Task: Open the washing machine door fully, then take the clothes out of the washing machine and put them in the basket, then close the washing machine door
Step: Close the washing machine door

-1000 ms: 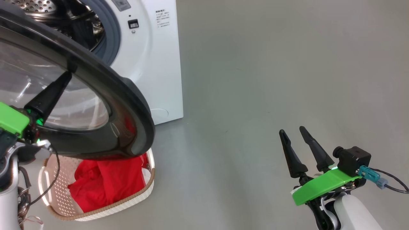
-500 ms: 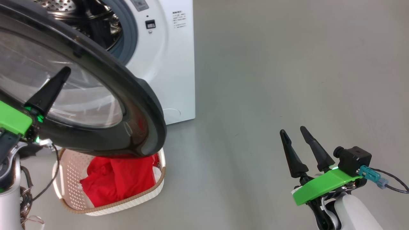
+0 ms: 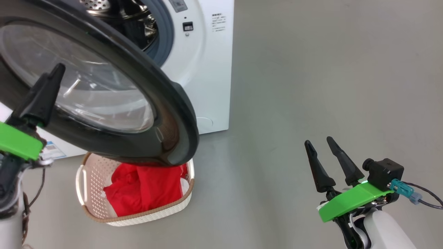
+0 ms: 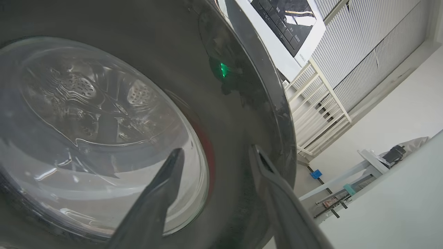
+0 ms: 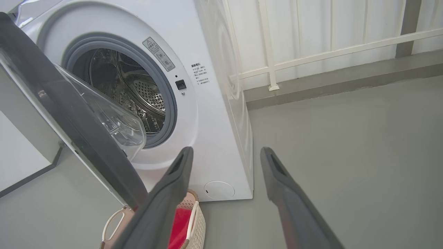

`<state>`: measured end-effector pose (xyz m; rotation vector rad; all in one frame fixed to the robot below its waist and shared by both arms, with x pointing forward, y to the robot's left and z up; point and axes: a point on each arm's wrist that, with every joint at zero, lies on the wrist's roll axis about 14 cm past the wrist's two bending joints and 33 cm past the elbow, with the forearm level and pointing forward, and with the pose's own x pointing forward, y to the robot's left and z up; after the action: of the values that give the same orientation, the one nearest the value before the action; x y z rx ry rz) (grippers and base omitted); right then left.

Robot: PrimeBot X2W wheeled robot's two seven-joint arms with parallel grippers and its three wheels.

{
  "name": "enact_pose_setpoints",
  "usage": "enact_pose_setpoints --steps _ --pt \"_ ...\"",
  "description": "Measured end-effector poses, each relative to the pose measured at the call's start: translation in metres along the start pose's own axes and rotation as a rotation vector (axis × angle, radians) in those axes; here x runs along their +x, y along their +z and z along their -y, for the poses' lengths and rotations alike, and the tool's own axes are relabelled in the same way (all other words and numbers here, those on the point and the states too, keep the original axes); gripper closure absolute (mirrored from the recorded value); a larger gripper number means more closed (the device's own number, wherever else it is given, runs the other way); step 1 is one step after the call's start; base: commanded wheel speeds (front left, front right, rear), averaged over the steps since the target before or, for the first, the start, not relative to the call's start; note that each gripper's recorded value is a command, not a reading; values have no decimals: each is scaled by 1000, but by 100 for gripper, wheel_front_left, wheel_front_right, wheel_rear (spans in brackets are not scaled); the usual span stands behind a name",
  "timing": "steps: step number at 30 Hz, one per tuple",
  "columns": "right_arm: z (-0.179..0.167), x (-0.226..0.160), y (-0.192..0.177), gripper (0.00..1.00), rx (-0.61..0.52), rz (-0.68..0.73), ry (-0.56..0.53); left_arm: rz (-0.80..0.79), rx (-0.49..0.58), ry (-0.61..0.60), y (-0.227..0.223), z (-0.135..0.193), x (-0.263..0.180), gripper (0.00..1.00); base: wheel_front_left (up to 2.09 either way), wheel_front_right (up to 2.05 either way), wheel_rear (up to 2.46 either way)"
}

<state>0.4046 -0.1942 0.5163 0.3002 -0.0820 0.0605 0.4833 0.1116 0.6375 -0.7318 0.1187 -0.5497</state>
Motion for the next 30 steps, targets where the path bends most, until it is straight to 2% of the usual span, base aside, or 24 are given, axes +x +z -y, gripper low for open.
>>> enact_pose_setpoints --steps 7,19,30 --pt "-8 5 -3 0 2 -7 26 106 191 89 6 -18 -21 0 0 0 0" --pt "-13 6 0 0 -8 -1 47 162 437 139 -30 -32 -56 0 0 0 0" --pt "-13 3 3 0 -19 2 54 193 497 217 -59 -59 -83 0 0 0 0"
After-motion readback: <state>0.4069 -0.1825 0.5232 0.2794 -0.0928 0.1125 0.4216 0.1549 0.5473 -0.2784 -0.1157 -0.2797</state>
